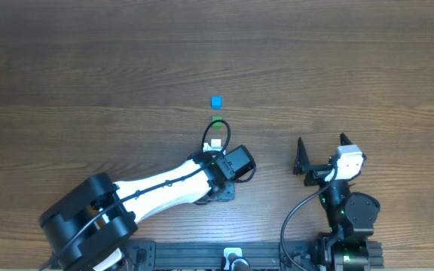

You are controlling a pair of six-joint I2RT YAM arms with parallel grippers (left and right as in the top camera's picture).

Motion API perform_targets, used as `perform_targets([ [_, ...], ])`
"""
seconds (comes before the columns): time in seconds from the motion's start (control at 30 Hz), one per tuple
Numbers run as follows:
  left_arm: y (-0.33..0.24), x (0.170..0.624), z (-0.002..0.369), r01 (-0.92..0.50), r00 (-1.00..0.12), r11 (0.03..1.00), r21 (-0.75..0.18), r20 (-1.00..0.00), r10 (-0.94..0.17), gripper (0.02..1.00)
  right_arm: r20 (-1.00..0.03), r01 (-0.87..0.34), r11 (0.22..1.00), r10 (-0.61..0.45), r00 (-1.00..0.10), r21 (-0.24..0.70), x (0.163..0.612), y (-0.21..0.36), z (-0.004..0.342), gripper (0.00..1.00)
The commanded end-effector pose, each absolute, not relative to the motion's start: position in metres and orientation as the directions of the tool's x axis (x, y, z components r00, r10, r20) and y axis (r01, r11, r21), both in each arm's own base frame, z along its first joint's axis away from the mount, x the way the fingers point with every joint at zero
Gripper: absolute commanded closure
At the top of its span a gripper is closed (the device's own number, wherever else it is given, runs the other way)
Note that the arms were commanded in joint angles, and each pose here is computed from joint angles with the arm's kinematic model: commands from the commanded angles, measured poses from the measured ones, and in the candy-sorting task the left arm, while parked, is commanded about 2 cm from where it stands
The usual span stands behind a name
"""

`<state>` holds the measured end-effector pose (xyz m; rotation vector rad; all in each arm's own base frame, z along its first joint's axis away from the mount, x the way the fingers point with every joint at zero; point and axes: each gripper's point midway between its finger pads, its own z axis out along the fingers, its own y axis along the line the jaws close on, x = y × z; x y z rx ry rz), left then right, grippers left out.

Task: Stack Cubes

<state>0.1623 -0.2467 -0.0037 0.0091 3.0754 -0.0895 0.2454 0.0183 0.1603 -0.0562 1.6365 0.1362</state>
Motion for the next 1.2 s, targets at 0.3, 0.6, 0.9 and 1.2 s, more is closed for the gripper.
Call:
perform_targets([
  [0.3,-0.250,0.162,-0.004,0.004,-0.998,0.998,-0.066,-0.061,0.000,0.794,-0.996,-0.119,0.992,0.039,-0.074,0.047,0.245,0.018,0.158,0.009],
  [0.6,-0.253,0.167,0.038,0.004,-0.996,0.996,-0.087,-0.088,-0.004,0.858,-0.996,-0.119,0.992,0.039,-0.074,0.047,0.245,0.018,0.158,0.009],
  [0.9,-0.270,0.213,0.129,-0.014,-0.980,0.995,-0.104,-0.196,-0.034,0.864,-0.996,-0.119,0.992,0.039,-0.074,0.047,0.245,0.018,0.158,0.009],
  [1.2,-0.270,0.261,0.138,-0.047,-0.983,0.996,-0.071,-0.173,-0.059,0.869,-0.996,-0.119,0.992,0.039,-0.074,0.047,0.245,0.018,0.158,0.009],
])
